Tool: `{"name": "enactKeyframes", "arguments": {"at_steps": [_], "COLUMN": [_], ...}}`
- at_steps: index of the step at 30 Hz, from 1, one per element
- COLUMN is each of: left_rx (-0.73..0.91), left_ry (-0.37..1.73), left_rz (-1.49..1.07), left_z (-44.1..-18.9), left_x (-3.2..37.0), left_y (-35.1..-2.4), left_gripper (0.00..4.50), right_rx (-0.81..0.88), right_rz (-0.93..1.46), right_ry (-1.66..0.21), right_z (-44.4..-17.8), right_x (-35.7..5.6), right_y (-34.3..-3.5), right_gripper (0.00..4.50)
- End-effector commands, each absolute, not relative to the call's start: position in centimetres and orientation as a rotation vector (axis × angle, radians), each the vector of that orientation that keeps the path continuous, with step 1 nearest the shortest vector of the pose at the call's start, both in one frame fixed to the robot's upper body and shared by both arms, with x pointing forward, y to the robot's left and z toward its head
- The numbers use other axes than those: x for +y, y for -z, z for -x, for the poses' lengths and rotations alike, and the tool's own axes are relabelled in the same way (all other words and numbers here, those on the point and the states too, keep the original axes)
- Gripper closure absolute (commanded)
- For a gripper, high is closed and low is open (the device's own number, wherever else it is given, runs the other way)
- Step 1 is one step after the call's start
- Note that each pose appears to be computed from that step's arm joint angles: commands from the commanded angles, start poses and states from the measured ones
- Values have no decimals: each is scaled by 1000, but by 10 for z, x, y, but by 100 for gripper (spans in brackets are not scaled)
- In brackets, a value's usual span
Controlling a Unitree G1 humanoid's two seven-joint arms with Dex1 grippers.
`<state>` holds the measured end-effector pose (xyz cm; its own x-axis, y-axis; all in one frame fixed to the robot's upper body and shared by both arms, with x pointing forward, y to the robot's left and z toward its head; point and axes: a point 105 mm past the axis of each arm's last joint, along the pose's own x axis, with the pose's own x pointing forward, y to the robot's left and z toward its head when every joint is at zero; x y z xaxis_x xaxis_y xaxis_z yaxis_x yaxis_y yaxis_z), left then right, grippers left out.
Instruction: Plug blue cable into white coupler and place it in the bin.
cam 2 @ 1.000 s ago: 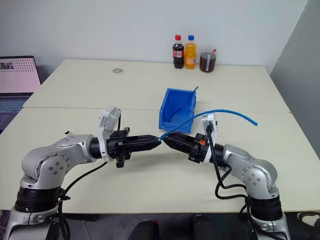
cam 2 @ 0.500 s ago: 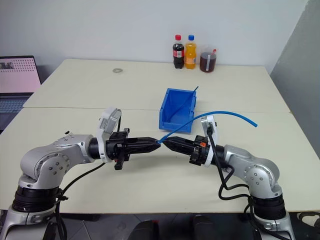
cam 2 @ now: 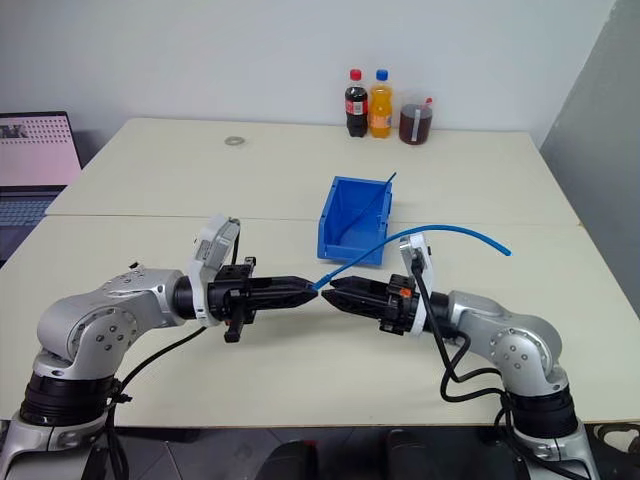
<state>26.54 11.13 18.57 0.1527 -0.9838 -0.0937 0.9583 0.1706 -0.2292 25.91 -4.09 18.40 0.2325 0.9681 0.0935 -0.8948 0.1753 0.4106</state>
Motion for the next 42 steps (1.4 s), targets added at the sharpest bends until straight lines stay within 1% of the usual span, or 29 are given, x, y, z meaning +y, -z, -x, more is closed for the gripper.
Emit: {"name": "enactKeyframes", "arguments": {"at_steps": [1,28,31,32,33,36,42], "left_rx": [218,210,212,211,210,206,202], "left_ry": [1424,1429,1429,1428,1427,1424,1419], "left_rz": [98,78,76,76,75,75,70], "left_z": [-262,-263,-263,-263,-263,-264,-265], "left_x": [110,107,107,107,106,105,105], "left_y": [-189,-188,-188,-188,-189,-190,-191], "left_gripper": [427,427,427,427,427,427,427], "right_rx": [137,159,159,161,163,168,166], "right_rz": [-417,-412,-413,-410,-409,-403,-400], "right_ry": [-1352,-1376,-1377,-1379,-1381,-1381,-1381], "right_z": [-259,-262,-262,-262,-261,-261,-261], "right_x": [-37,-27,-27,-26,-26,-26,-26], "right_y": [-200,-194,-194,-194,-194,-193,-192], "right_gripper": [280,280,329,350,382,438,438]}}
